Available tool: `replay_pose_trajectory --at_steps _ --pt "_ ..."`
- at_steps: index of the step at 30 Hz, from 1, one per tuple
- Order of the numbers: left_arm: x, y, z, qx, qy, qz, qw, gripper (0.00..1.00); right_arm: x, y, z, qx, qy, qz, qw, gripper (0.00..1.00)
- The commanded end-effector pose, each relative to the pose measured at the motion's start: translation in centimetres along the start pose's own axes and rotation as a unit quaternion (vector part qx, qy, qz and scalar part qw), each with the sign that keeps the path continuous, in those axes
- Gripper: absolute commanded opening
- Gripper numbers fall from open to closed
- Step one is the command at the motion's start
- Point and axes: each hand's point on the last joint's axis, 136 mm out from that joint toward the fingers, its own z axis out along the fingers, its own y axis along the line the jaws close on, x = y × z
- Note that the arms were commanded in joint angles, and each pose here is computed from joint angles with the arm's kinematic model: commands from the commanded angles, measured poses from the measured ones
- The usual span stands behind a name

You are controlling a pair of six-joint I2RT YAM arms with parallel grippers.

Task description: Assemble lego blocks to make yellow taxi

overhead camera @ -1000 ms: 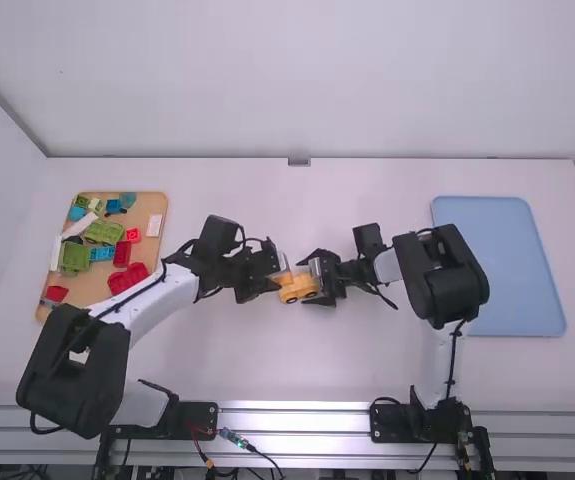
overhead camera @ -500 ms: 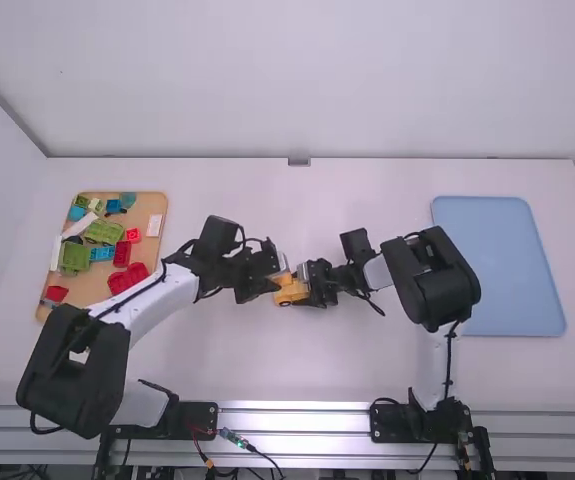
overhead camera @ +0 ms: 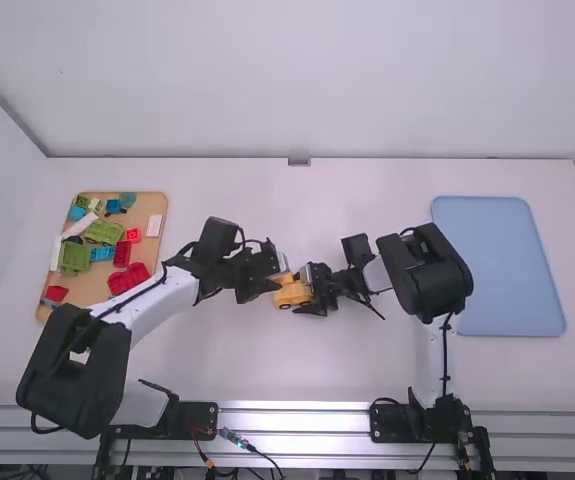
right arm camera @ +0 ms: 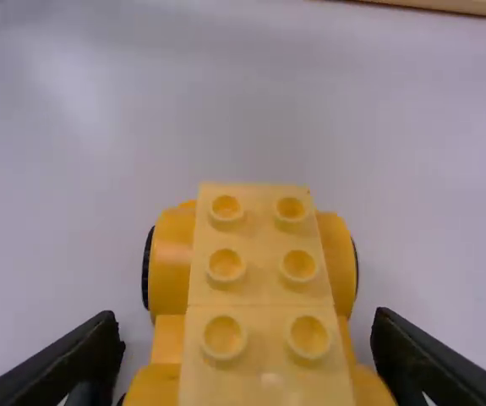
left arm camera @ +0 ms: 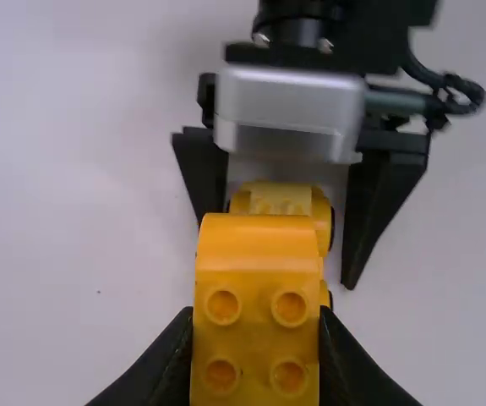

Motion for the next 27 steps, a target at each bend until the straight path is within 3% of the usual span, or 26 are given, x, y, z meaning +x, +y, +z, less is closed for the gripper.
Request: replay_pose_trajectory --at_steps 1,4,11,21,27 --pt "-0.3 -0.4 -0.4 0.002 -0.008 0.008 1.000 0.02 0.4 -0.6 -0.6 -0.002 -0.025 0.029 0.999 0.83" --pt "-0.2 -0.5 -0.4 0.003 -0.007 0.007 1.000 0.02 0.3 -0.5 -1.1 -0.005 -0.037 0.025 0.999 0.82" --pt "0.3 -1.0 -0.1 0.012 -0.006 0.010 1.000 0.02 0.6 0.4 -1.4 -0.004 -0.040 0.004 0.999 0.66" --pt "0.6 -1.1 1.2 0.035 -0.012 0.000 0.999 0.02 0.7 0.4 -1.4 0.000 -0.041 0.007 0.999 0.55" --pt "0.7 -0.8 1.5 0.032 -0.012 -0.028 0.999 0.02 0.5 -0.2 -0.7 -0.004 -0.029 0.026 0.999 0.55"
